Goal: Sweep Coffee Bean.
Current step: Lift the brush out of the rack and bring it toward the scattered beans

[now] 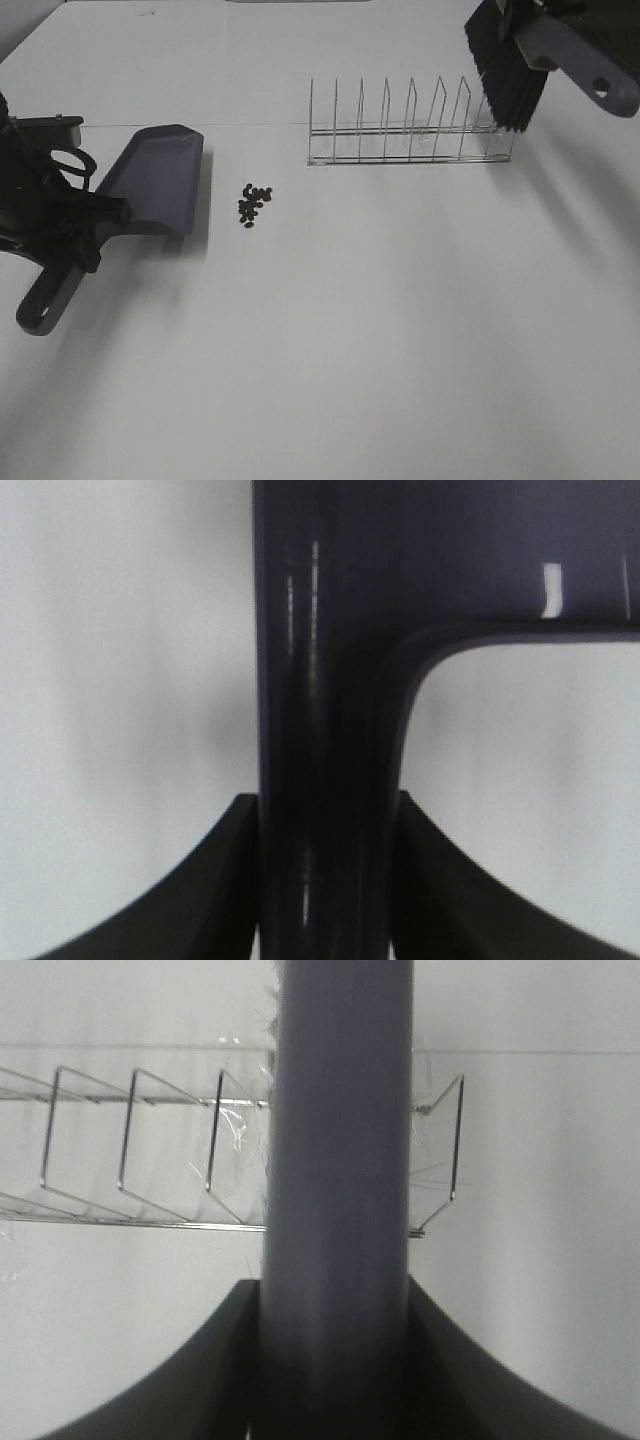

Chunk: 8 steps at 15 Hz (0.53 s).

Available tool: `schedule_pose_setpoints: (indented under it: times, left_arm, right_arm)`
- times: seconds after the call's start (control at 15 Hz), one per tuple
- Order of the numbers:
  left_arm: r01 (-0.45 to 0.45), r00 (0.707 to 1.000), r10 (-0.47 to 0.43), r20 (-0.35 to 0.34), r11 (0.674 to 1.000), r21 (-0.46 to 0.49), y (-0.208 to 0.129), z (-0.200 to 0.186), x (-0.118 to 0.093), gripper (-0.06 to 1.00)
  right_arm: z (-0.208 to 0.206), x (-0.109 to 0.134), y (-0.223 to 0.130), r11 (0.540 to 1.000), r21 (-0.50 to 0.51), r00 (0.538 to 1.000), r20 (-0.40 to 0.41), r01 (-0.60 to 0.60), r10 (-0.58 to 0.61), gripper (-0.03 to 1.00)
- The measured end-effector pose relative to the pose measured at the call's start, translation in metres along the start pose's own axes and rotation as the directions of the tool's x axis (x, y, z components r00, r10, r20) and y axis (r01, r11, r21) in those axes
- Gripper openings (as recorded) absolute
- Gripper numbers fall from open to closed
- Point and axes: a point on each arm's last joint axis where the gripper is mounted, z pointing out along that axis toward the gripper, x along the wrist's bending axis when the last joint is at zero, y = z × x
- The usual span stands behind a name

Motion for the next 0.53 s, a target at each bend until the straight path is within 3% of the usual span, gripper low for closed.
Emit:
schedule_pose_setpoints:
  times: [0.27,0.53]
  left_arm:
    - [0.001,1.0,-0.001,0.0,1.0,0.001,0.0,0.0,0.0,0.32]
    - [-0.007,1.0,0.007,0.001,1.0,0.003,-0.002,0.001,-0.007,0.32]
  right_arm:
    - [-0.048,0.004,0.004,0.998,-0.069,1.0,-0.013,-0.002,0.002,0.28]
    - [-0.087,0.039,-0.014,0.996,-0.058,0.997,-0.044,0.068,-0.071,0.28]
